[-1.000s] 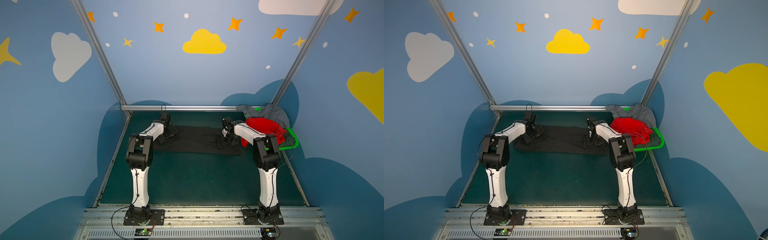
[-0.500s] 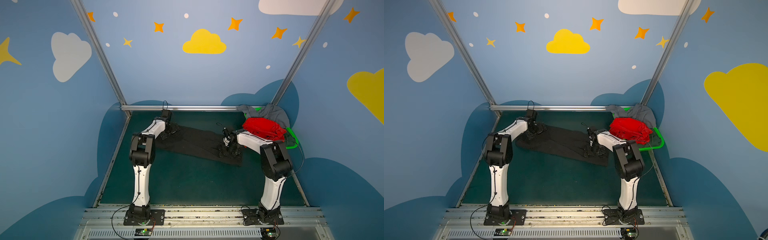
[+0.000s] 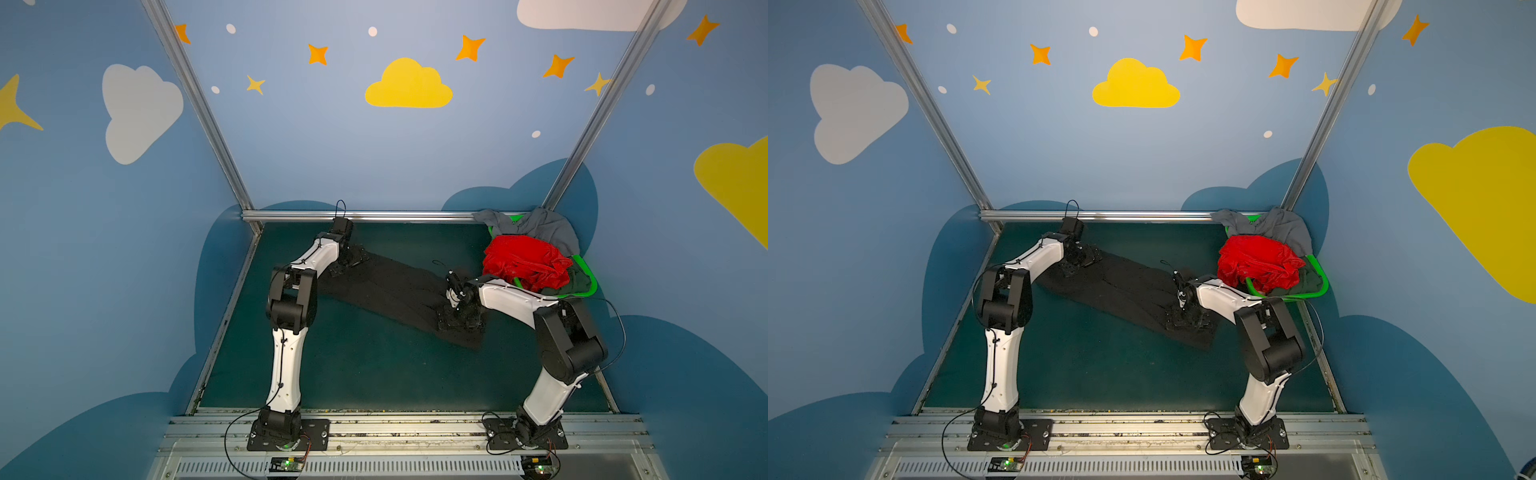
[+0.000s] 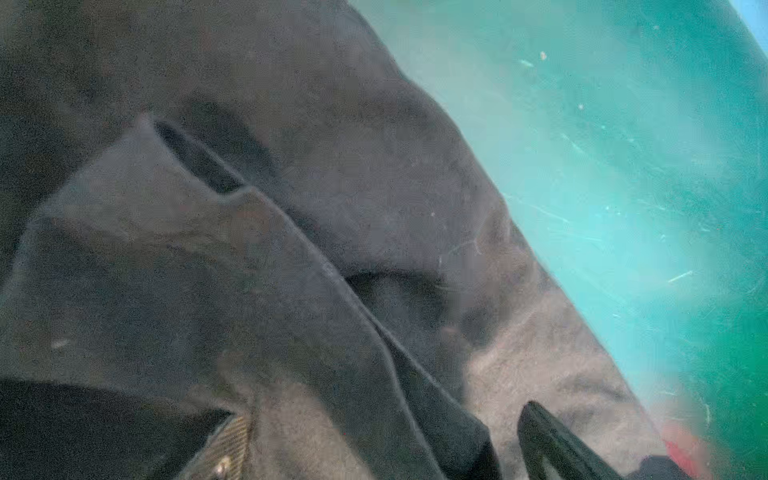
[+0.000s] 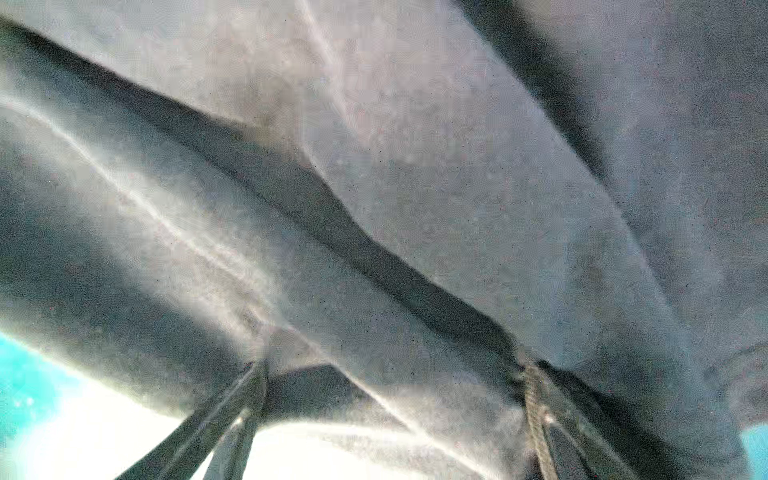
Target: Fold and stack the t-shirts
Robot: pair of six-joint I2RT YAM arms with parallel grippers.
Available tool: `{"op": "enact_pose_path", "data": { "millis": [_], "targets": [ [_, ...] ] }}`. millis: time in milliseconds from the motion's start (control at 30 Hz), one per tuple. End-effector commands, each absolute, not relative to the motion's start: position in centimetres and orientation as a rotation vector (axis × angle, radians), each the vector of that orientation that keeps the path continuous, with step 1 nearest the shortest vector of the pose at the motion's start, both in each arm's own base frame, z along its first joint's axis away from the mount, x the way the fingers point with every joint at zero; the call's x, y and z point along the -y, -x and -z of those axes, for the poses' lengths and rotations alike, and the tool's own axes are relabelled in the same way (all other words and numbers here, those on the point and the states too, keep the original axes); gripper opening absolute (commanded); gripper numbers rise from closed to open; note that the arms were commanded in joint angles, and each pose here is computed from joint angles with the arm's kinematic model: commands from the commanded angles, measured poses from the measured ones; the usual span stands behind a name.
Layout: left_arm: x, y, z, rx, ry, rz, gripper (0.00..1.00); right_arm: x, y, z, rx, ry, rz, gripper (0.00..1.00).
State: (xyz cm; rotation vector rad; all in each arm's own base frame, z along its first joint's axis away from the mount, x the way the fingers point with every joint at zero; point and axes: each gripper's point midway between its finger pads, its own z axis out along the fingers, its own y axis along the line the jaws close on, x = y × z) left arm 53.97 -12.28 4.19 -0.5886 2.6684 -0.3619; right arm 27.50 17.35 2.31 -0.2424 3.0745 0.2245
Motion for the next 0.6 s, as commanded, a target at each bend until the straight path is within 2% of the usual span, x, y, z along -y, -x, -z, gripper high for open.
{"op": "enact_pose_path", "data": {
  "millis": [0, 567],
  "targets": [
    [13.5, -53.7, -3.5, -2.703, 0.576, 0.399, 1.00, -17.6, -23.1, -0.6, -3.221, 0.222, -0.279, 0.95],
    [19.2, -52.9, -3.7, -2.716, 0.476, 0.478, 1.00, -19.1, -17.0, -0.7, -3.275, 0.399, -0.304, 0.95]
  ]
}}
